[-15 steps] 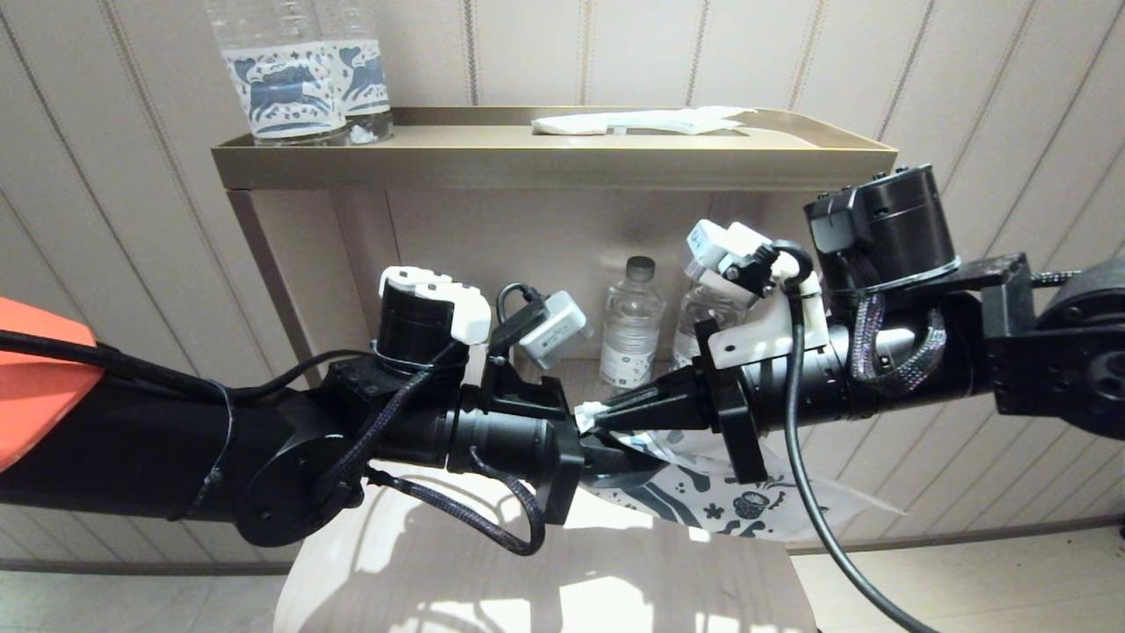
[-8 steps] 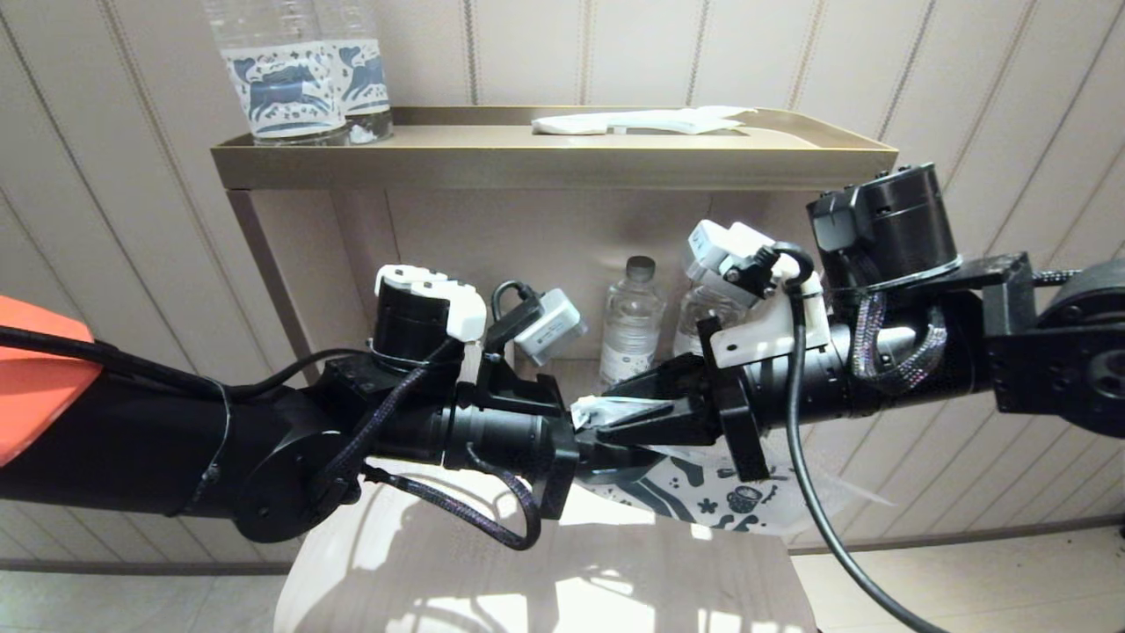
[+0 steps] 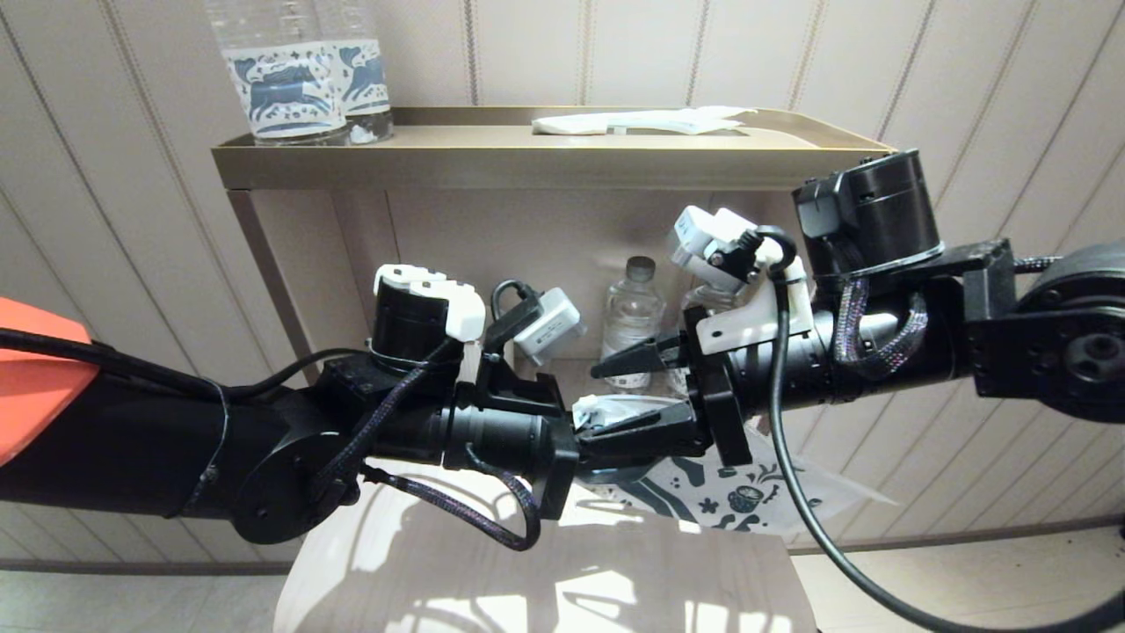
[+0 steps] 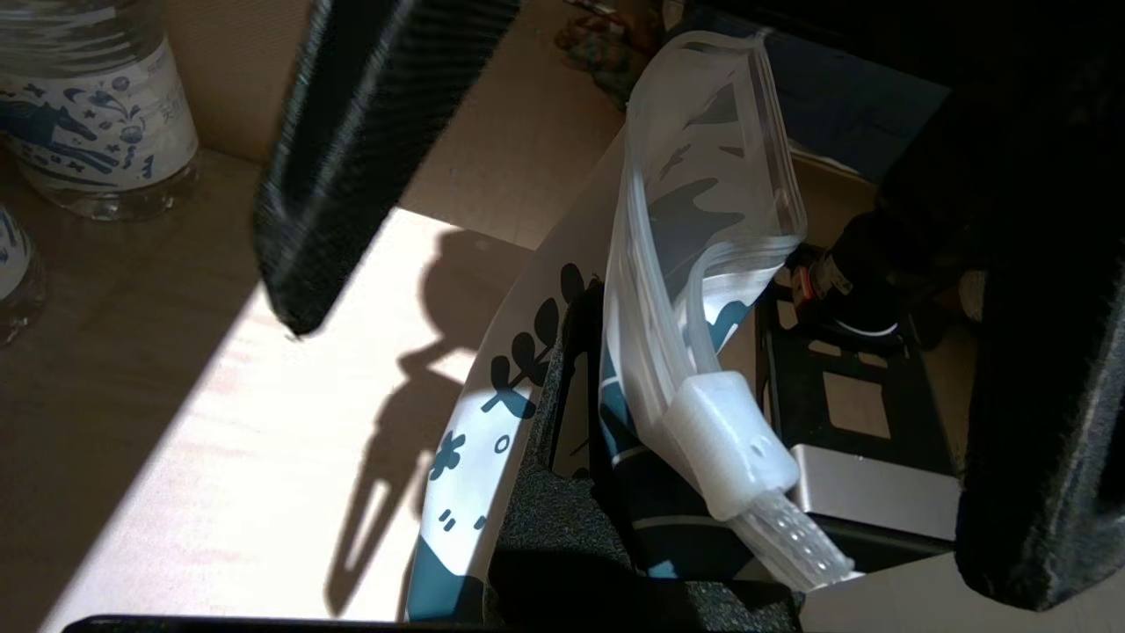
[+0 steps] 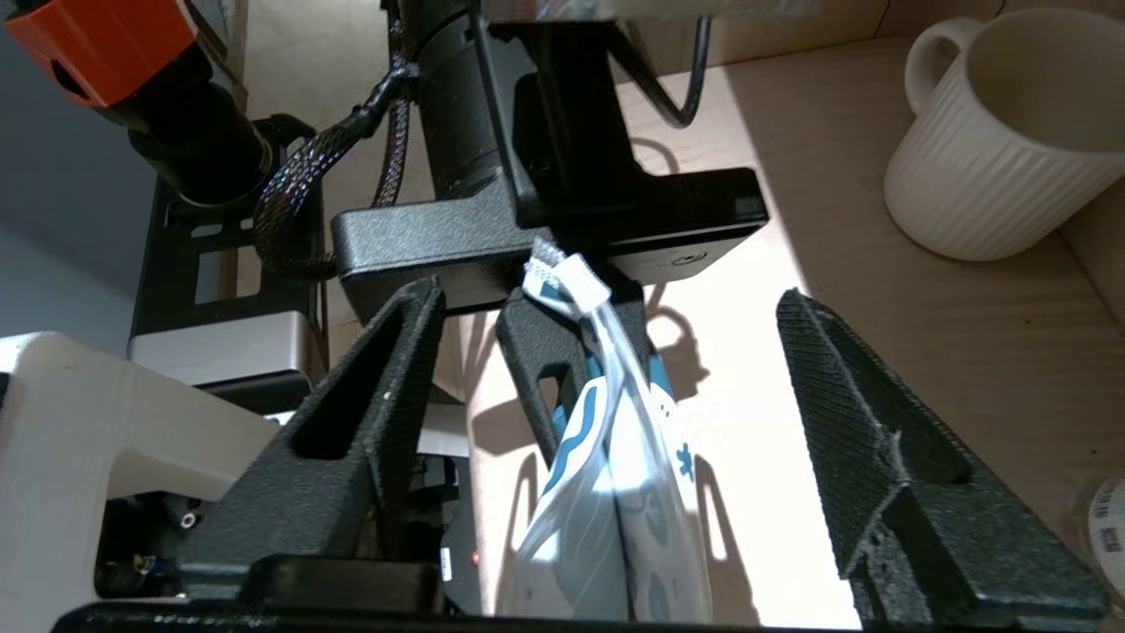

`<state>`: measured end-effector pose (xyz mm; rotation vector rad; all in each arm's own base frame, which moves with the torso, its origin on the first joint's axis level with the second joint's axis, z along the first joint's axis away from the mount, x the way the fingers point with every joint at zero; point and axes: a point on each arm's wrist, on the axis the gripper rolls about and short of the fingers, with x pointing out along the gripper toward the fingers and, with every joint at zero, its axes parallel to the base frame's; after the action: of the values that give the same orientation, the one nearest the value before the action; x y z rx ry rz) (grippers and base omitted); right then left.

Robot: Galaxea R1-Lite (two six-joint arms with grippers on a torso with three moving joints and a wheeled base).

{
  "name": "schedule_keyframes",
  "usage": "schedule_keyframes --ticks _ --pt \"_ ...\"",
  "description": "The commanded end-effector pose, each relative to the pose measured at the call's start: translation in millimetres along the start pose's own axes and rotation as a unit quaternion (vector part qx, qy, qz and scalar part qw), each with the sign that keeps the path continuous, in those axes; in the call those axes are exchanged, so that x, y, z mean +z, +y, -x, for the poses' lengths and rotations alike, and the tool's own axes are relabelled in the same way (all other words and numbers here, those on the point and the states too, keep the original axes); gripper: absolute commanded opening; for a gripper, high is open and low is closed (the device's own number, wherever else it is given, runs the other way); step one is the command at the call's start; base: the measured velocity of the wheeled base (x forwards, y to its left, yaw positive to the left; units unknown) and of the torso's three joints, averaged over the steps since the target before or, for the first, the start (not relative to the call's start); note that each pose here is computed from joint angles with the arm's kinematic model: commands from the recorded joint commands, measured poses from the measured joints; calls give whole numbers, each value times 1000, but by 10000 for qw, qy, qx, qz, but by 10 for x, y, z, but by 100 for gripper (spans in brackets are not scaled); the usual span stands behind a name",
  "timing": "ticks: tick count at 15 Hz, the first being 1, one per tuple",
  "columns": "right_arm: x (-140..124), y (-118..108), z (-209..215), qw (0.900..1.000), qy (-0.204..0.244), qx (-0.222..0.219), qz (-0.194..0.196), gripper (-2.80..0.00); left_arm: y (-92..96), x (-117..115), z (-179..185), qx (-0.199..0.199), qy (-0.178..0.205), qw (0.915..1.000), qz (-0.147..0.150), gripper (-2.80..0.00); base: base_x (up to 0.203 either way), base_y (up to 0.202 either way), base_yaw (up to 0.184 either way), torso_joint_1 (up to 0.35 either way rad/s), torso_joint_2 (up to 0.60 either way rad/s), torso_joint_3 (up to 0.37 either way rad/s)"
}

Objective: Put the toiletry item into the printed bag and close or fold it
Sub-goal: Close the strorage bag and place it on the desk

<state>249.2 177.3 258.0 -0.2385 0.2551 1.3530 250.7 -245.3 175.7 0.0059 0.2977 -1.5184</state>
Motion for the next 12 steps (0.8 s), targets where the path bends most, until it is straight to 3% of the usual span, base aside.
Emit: schedule_keyframes --ticks 1,12 --pt "22 -10 -20 10000 -26 33 32 0 0 3 0 -22 -13 10000 -14 -280 0 0 0 0 0 0" --pt "0 -19 -53 10000 -14 69 53 0 -4 1 3 -22 -14 10000 -15 -280 0 0 0 0 0 0"
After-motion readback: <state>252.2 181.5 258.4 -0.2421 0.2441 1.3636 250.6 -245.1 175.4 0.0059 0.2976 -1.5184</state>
